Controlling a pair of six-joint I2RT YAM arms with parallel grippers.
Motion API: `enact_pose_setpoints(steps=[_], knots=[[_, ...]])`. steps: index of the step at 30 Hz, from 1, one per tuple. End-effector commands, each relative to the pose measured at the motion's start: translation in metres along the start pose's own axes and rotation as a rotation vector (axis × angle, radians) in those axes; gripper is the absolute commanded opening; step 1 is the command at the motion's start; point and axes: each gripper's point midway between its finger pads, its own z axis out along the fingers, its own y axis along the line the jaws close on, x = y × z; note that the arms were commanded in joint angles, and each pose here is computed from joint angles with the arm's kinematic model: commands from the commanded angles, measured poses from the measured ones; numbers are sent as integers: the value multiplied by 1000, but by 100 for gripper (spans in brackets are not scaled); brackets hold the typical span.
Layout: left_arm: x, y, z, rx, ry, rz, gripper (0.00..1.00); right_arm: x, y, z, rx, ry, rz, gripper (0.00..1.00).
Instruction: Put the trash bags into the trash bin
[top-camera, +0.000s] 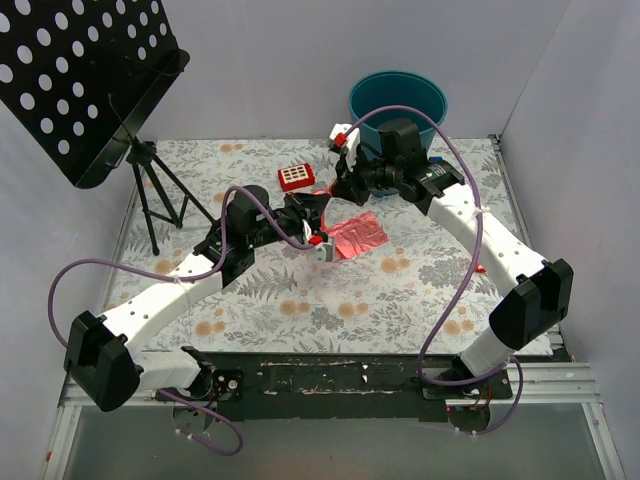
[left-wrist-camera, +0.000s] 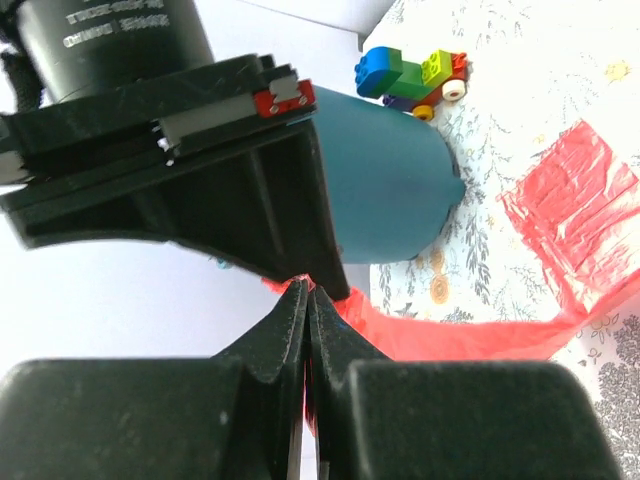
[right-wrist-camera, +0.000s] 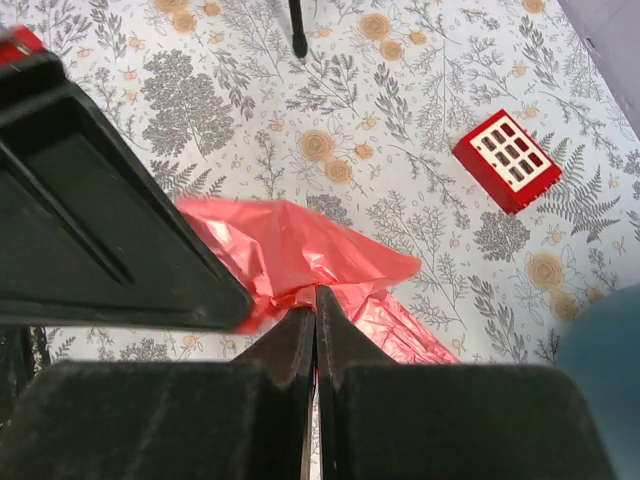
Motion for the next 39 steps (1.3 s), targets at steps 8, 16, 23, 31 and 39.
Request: enact_pose_setpoints(steps=[8,16,23,31,39], knots=[[34,4,24,-66,117,-119,0,-17,33,-7,-26,-55,-83,1],[7,28,-4,-109,70,-120,0,11,4,-6,56,12,-81,1],[31,-2,12,-43,125,-130,0,-20,27,-19,0,-78,-80,1],[-14,12,6,-41,-56,-86,0,13,7,-5,72,1,-79,1],[10,17,19,-58,38,-48,0,-10,37,-8,-18,-52,-66,1]])
